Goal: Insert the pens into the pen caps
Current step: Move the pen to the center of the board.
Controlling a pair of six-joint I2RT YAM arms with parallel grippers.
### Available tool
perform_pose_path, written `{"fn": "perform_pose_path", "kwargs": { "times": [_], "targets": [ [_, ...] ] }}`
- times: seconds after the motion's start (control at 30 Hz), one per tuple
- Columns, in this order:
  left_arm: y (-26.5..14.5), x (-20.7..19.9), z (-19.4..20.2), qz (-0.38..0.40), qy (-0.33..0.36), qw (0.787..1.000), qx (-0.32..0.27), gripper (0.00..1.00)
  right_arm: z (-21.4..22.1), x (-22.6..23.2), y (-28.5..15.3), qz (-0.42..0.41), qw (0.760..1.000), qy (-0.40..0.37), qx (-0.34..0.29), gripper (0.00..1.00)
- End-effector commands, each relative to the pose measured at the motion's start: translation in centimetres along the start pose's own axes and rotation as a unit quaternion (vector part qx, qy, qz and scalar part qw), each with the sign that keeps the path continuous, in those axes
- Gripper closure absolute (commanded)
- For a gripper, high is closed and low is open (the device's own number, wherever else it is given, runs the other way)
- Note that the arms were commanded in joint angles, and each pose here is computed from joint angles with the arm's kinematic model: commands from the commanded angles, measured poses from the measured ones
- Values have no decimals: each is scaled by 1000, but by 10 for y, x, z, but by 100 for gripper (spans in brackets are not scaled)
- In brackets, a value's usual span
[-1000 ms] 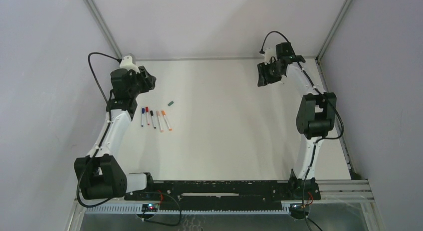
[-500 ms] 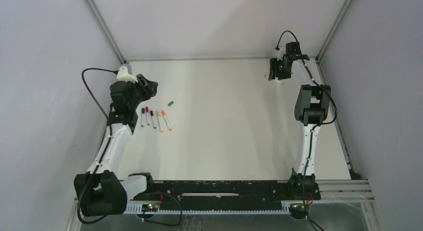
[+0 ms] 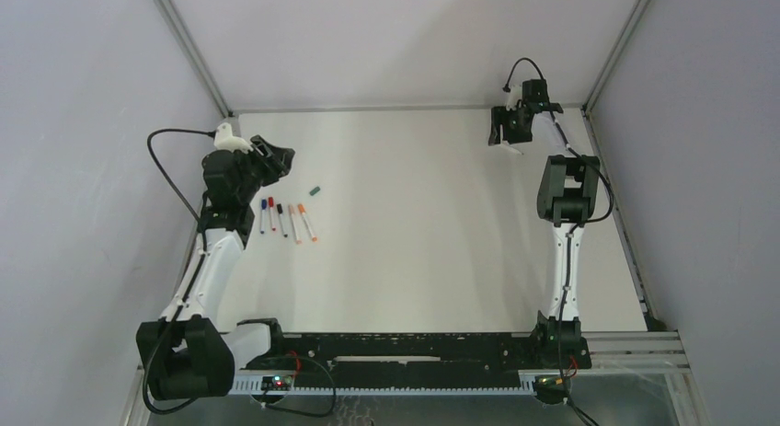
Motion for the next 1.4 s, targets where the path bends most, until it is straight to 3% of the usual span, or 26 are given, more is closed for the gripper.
{"fn": "perform_pose_path", "kwargs": {
  "times": [0.0,0.17,0.37,0.67,0.97,1.07,1.23,1.37],
  "targets": [
    [5,-8,-15,20,-11,1000,-17,46,-17,0,1,-9,1000,-9,-24,27],
    [7,-9,-15,25,-17,999,-15,45,-5,-3,6,-10,1000,-6,-6,32],
    [8,-14,-16,41,-28,999,-24,45,16,0,3,-19,999,2,36,52],
    [-1,-26,-26,65,-28,996,-46,45,59,18,-12,18,994,-50,95,63],
    [-43,-65,-68,147,-23,980,-130,43,100,50,-28,24,987,-83,138,82],
    [-69,-74,-87,153,1,973,-170,32,117,64,-39,11,987,-73,145,88],
    [-103,-86,-102,167,13,960,-223,2,149,99,-61,-32,985,-27,169,100],
    [-109,-92,-86,202,-32,954,-220,0,174,125,-81,-55,983,-1,174,99]
  ]
}}
Point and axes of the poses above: each gripper's point midway between its finger pads, its own y axis out along the fingers, its own x axis along the line the jaws close on, z = x × y, the point moved 1 cm from there along -y, back along the fingers, and after that the axes turned 12 degrees about y, right-handed, at the moved point
